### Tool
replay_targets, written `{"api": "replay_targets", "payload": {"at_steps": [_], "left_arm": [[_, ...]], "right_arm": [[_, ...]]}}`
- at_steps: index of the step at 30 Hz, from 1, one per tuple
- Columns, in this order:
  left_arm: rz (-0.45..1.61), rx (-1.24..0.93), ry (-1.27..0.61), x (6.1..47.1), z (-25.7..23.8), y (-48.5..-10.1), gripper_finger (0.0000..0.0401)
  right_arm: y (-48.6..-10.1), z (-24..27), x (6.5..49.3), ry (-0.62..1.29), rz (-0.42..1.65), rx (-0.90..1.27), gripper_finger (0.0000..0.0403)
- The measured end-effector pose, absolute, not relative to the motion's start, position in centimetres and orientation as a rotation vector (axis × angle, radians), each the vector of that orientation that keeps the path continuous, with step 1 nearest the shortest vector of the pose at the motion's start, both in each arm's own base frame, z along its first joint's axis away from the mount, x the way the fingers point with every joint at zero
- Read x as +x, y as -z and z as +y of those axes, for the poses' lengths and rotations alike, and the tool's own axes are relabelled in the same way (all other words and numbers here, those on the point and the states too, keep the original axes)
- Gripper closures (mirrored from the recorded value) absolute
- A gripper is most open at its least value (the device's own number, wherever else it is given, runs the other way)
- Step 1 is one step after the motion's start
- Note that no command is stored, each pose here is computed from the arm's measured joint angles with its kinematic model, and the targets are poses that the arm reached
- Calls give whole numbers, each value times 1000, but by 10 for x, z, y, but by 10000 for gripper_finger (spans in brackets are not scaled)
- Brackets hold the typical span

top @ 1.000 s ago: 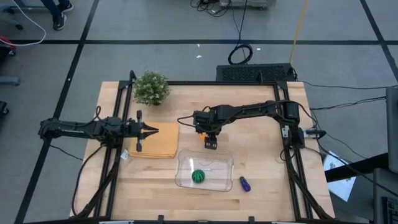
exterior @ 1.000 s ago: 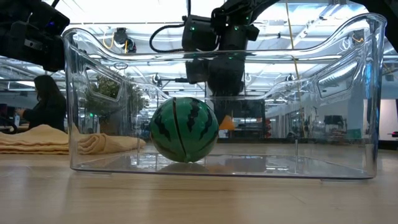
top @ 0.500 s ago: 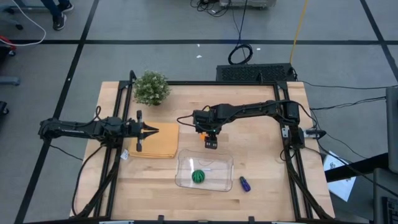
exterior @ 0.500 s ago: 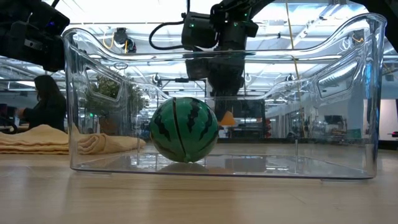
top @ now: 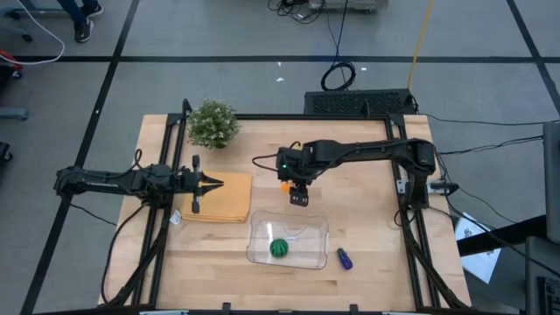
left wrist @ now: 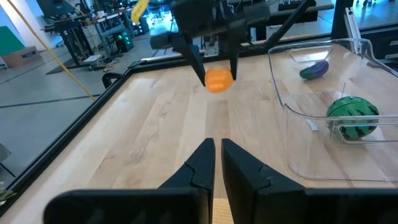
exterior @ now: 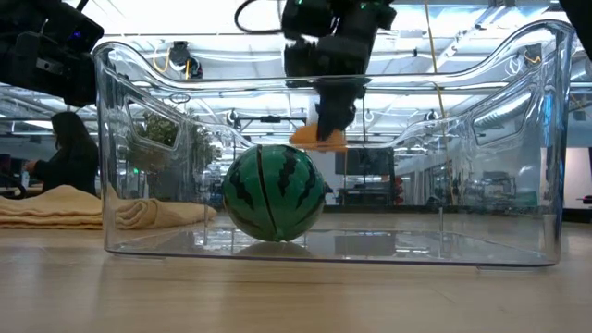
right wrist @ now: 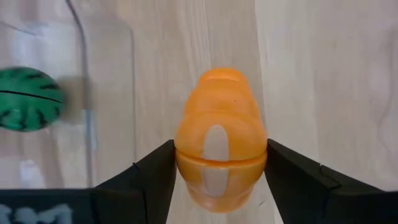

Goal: Pick and placing Produce into tupperware
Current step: Put the light orange croissant into the transparent bin

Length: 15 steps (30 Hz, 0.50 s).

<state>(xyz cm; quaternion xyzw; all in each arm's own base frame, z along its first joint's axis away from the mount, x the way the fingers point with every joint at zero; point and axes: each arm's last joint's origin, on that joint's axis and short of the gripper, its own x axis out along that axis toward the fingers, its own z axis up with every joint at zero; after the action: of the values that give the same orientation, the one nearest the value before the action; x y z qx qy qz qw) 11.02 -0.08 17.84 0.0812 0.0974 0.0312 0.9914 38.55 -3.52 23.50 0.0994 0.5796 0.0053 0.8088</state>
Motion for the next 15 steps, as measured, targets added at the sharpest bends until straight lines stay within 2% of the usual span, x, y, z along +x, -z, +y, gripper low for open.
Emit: {"api": "replay_targets", "payload": {"at_steps": [7,15], "left_arm": [[195,162,-63,110,-1,-178,368],[195,163,-63,110,-1,-178,368]], "right_arm": [[-256,-32,378,-1,1186,229,188],[-260,-23,371,-6,1221,239,188]]}}
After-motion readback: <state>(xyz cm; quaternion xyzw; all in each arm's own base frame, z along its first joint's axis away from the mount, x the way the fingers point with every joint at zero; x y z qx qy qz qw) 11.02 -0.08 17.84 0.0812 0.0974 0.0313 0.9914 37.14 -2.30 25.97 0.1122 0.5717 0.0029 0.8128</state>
